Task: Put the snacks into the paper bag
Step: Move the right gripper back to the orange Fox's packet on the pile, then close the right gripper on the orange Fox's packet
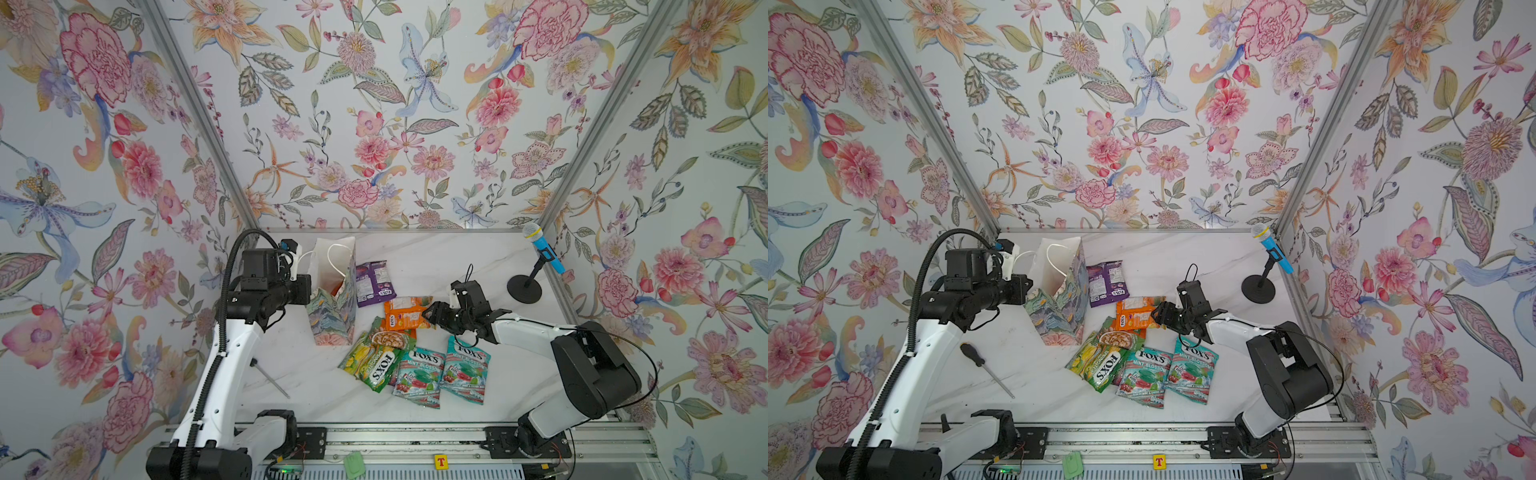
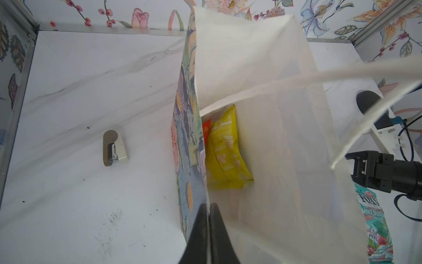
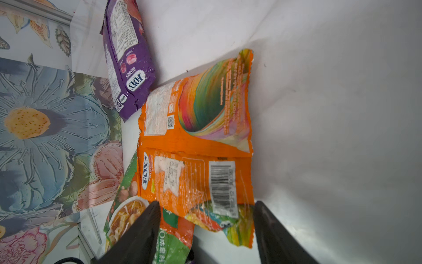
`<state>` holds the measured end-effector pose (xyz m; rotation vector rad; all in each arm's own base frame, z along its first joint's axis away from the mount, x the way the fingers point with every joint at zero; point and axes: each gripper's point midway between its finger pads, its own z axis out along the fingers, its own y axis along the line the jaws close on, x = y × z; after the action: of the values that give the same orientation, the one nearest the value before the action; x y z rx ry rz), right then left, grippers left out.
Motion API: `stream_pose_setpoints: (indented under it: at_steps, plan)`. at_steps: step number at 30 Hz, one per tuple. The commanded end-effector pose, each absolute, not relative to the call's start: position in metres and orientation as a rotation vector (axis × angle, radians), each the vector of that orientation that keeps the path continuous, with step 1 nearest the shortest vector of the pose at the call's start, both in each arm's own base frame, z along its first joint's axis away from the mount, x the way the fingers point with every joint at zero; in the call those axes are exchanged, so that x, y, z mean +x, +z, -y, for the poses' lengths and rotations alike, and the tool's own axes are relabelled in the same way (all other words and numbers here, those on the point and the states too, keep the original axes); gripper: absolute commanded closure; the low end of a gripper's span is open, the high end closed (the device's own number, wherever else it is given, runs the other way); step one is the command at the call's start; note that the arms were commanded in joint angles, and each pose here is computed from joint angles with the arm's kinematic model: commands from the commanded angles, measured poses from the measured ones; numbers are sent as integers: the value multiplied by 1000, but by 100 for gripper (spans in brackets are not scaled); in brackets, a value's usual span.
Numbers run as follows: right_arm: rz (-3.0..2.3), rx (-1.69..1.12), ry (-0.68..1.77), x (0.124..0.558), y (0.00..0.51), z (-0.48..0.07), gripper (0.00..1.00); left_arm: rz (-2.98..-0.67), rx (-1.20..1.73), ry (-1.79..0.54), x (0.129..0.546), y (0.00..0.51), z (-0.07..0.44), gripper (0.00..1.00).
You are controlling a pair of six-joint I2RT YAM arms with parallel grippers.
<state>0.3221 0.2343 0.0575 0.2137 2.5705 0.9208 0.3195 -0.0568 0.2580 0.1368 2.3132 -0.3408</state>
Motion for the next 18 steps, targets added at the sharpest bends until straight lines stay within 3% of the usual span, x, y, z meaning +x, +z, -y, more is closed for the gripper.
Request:
stream_pose_setpoints:
  at_steps: [1, 7, 12, 18]
  plan:
    - [-2568, 225, 958, 323, 53, -243, 33, -2325, 124, -329, 316, 254, 52, 95]
    - [-2562, 230, 975, 326, 50, -249, 40, -2326, 126, -327, 316, 253, 52, 95]
    - [-2535, 226, 988, 330, 57, -250, 67, -2326, 126, -327, 316, 253, 52, 95]
    - [-2475, 209, 996, 337, 77, -250, 91, -2325, 124, -328, 315, 254, 51, 95]
